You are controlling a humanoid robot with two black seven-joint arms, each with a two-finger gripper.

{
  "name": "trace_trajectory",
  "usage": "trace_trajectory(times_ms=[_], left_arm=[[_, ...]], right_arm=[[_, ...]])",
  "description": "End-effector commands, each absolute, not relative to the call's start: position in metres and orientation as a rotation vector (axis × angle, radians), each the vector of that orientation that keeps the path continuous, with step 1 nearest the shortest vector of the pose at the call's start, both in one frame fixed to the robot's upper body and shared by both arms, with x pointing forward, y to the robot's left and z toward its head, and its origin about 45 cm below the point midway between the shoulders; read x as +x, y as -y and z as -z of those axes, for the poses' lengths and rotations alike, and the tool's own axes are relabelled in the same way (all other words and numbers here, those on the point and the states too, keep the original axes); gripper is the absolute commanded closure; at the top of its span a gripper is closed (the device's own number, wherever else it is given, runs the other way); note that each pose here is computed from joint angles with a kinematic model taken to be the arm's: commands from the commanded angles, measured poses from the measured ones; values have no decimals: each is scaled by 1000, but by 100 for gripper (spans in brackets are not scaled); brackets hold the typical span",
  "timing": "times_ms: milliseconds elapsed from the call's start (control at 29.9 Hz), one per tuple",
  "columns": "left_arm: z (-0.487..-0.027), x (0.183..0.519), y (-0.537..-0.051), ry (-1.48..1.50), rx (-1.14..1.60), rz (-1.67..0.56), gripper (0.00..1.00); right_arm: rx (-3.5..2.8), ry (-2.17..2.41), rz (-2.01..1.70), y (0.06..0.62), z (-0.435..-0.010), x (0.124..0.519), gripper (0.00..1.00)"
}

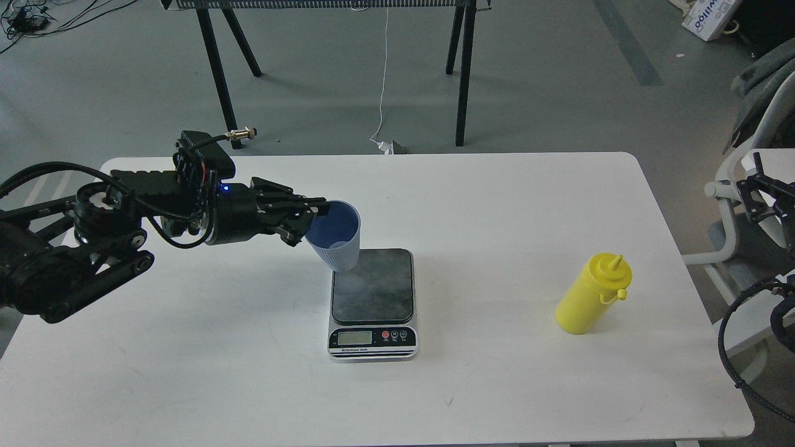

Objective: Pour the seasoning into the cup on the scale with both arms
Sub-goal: 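Lift the blue cup and carry it over the scale, then set the cup on the scale, release, and retract the left arm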

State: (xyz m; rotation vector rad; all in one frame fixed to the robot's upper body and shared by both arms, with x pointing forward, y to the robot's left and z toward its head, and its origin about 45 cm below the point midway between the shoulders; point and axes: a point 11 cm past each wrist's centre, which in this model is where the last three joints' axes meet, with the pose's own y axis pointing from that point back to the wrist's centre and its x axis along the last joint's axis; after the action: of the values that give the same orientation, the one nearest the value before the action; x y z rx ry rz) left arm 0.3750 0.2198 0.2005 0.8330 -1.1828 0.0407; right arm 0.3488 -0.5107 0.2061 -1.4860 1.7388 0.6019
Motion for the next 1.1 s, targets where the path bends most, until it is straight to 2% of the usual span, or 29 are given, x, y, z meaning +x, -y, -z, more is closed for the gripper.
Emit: trace_trajectory(times_ms=[0, 568, 635, 701, 802, 902, 1002, 1069], left_arm=[[-179, 364, -199, 1157, 823, 3, 93], [-173, 372, -194, 1151, 855, -22, 87], [-173, 372, -194, 1149, 853, -21, 85], [-173, 372, -194, 1148, 854, -23, 77], [-173, 372, -195, 1144, 853, -27, 75], [-174, 372, -194, 1145, 846, -29, 64], [-183, 375, -193, 1147, 811, -72, 35], [-196, 381, -192, 1102, 754, -156, 29]], right_arm=[[-1485, -1743, -595, 514, -208, 348, 1], [-1484, -1752, -597, 515, -206, 345, 1], [-1484, -1752, -597, 515, -206, 345, 1], [-1484, -1752, -597, 515, -206, 345, 1], [-1484, -1752, -597, 515, -206, 345, 1], [-1484, -1752, -597, 515, -206, 345, 1], [-1484, -1752, -597, 515, -206, 345, 1], [-1482, -1758, -601, 516, -204, 343, 1]])
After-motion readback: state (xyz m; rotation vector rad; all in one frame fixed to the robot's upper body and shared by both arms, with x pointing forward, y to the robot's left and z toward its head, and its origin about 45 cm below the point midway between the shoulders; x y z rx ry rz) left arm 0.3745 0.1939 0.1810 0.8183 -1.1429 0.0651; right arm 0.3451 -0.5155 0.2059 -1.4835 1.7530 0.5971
